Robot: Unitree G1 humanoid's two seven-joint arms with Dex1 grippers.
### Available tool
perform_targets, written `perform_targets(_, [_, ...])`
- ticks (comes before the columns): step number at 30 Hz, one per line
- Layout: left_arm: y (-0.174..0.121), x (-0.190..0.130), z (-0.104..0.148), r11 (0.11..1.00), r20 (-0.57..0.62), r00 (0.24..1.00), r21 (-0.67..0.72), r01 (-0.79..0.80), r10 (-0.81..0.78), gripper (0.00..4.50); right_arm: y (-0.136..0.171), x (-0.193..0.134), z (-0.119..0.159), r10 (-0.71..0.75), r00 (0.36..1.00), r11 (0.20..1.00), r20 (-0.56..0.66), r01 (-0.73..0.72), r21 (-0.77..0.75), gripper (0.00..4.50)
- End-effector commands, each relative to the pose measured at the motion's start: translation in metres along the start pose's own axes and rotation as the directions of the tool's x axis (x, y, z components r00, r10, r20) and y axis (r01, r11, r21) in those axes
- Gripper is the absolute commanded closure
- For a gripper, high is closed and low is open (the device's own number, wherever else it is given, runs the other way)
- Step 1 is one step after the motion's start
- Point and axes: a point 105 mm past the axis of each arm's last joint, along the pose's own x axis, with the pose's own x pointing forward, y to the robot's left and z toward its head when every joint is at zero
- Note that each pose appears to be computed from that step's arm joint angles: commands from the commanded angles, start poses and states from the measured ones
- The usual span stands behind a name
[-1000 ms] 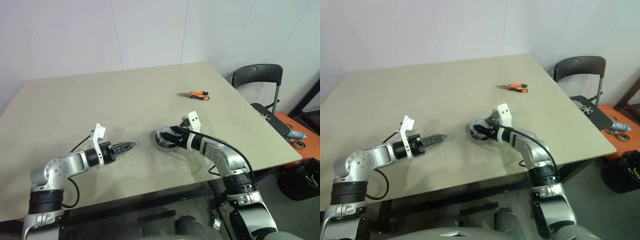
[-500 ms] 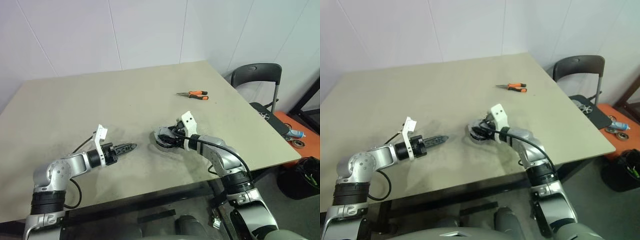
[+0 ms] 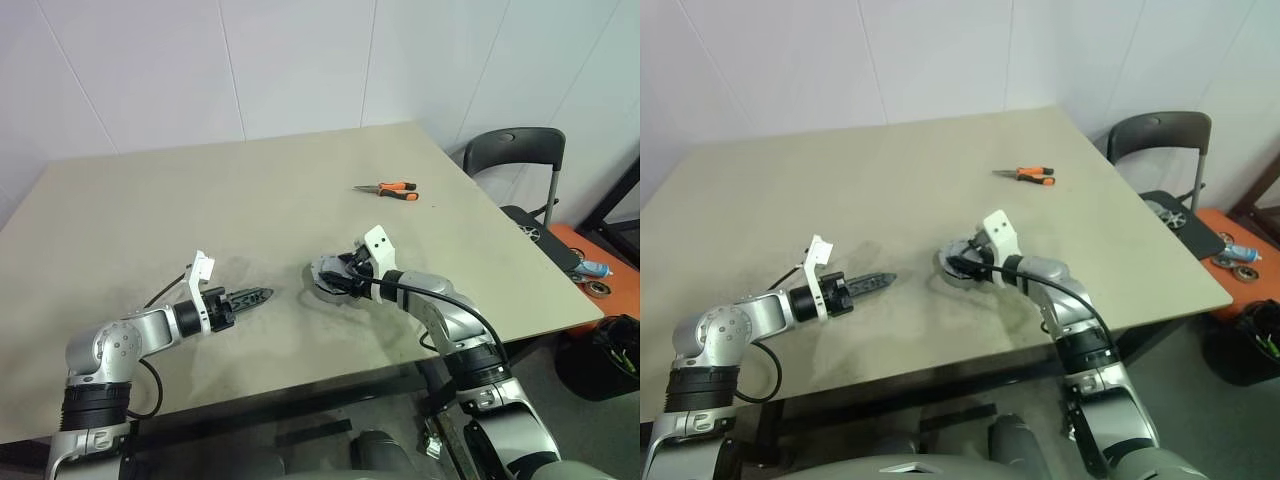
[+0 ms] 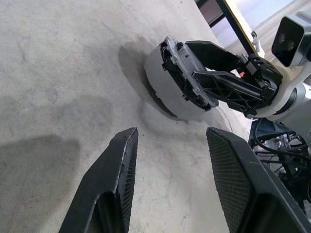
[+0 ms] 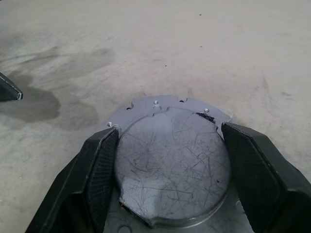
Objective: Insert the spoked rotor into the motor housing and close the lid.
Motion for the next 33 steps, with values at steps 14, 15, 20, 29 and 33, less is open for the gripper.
perform_targets(14, [-0.006,-0.003,0.016,0.999,0.041,0.999,0.047,0.010,-0.012,2.11,0.000,0.000,-0.026,0.018,0.996,0.998,-0.091,-0.023,-0.061,1.47])
perform_targets(15, [-0.006,-0.003,0.016,0.999,0.041,0.999,0.047,0.010,-0.012,2.11,0.001,0.001,-0.026,0.016,0.996,0.998,-0.091,-0.022,-0.063,1.47])
perform_targets(20, [-0.008,-0.002,0.015,0.999,0.041,0.999,0.048,0.011,-0.013,2.11,0.004,0.005,-0.028,0.018,0.996,0.998,-0.090,-0.024,-0.064,1.47])
perform_targets(29, [-0.006,-0.002,0.014,0.999,0.036,0.999,0.046,0.013,-0.014,2.11,-0.001,0.008,-0.049,-0.018,0.988,0.997,-0.153,0.006,-0.078,1.47])
perform_targets(33, [-0.009,0.000,0.014,0.999,0.035,0.999,0.047,0.019,-0.020,2.11,-0.004,0.009,-0.054,-0.029,0.986,0.997,-0.166,0.016,-0.078,1.47])
